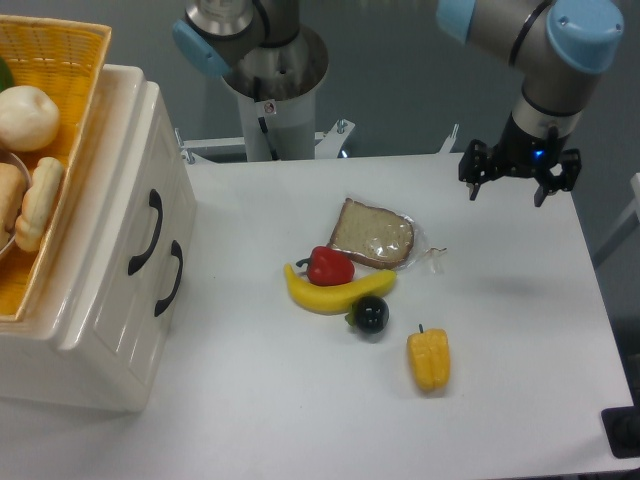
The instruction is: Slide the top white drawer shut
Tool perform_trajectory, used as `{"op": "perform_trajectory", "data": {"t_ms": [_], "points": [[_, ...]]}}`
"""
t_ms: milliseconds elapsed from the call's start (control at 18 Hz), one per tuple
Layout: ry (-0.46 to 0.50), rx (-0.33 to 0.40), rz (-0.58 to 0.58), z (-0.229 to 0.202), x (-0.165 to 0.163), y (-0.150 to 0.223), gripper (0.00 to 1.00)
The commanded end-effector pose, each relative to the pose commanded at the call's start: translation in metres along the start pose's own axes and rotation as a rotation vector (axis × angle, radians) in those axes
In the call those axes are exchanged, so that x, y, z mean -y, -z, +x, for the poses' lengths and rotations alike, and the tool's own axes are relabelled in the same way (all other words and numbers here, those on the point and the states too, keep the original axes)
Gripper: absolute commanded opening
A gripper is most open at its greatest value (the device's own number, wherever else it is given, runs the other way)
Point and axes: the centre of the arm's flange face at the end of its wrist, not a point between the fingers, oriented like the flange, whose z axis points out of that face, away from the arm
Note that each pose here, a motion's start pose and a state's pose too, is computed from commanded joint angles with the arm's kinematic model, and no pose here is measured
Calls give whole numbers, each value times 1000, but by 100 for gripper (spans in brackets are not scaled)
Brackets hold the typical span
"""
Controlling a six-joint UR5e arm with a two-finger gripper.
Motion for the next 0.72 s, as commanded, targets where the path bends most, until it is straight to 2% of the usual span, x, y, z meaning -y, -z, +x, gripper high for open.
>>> {"op": "perform_trajectory", "data": {"t_ms": [722], "points": [[0,1,1,0,0,0,100]]}}
